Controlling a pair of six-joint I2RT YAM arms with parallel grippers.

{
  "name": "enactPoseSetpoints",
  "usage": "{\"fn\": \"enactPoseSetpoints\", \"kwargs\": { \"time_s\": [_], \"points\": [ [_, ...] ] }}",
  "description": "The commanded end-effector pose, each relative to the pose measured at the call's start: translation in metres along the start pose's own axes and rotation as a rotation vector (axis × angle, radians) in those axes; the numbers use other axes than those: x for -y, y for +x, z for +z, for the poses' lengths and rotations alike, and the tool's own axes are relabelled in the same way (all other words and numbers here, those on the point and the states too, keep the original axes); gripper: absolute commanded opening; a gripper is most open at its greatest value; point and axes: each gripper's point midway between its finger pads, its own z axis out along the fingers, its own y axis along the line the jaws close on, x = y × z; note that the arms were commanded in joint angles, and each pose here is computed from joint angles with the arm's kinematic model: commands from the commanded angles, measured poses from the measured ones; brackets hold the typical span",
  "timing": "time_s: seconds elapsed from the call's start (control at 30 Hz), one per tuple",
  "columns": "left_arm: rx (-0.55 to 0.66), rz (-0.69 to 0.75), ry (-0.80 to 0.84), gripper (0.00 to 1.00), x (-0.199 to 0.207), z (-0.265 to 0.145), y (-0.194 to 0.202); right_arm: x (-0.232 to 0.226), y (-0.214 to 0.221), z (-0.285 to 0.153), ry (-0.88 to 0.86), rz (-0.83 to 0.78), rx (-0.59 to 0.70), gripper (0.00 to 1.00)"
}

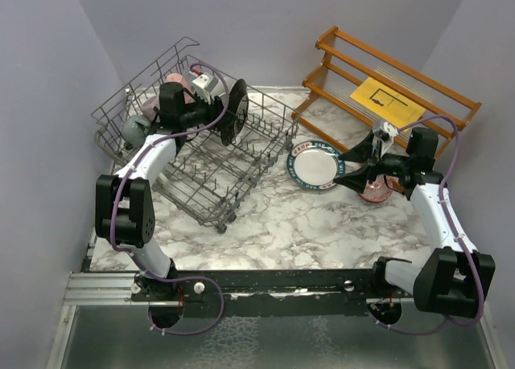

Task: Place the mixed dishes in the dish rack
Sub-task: Insert the plate into the dish rack.

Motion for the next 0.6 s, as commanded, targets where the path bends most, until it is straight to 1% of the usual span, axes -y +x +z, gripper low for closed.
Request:
{"fn": "enactPoseSetpoints", "kwargs": {
  "time_s": [0.0, 0.07, 0.1, 0.13, 0.17, 0.23, 0.27, 0.4, 0.57],
  "points": [
    [-0.02, 0.011, -0.096, 0.43, -0.007, 0.001, -0.007, 0.002, 0.0, -0.001, 0.011, -0.014, 0.003, 0.93],
    [-0.042, 0.003, -0.085, 0.36, -0.004, 0.005, -0.002, 0.002, -0.001, -0.001, 0.011, -0.014, 0.003, 0.93],
    [-0.05, 0.0, -0.078, 0.3, -0.003, 0.007, 0.0, 0.002, -0.001, -0.001, 0.012, -0.015, 0.003, 0.93],
    [-0.059, -0.007, -0.07, 0.19, -0.001, 0.009, 0.002, 0.002, -0.001, -0.001, 0.013, -0.015, 0.003, 0.93],
    [-0.062, -0.011, -0.063, 0.11, 0.001, 0.01, 0.002, 0.002, -0.001, -0.001, 0.014, -0.018, 0.003, 0.93],
    [-0.063, -0.014, -0.052, 0.02, 0.006, 0.013, 0.0, 0.002, -0.001, -0.001, 0.014, -0.019, 0.003, 0.93],
    [-0.058, -0.013, -0.053, 0.0, 0.008, 0.013, -0.004, 0.002, -0.001, -0.001, 0.014, -0.018, 0.003, 0.93],
    [-0.027, 0.001, -0.097, 0.0, 0.012, 0.008, -0.022, 0.002, -0.001, -0.001, 0.014, -0.018, 0.003, 0.93],
    [0.072, 0.064, -0.124, 0.0, 0.023, -0.006, -0.072, 0.002, -0.001, -0.001, 0.014, -0.021, 0.003, 0.93]
  ]
}}
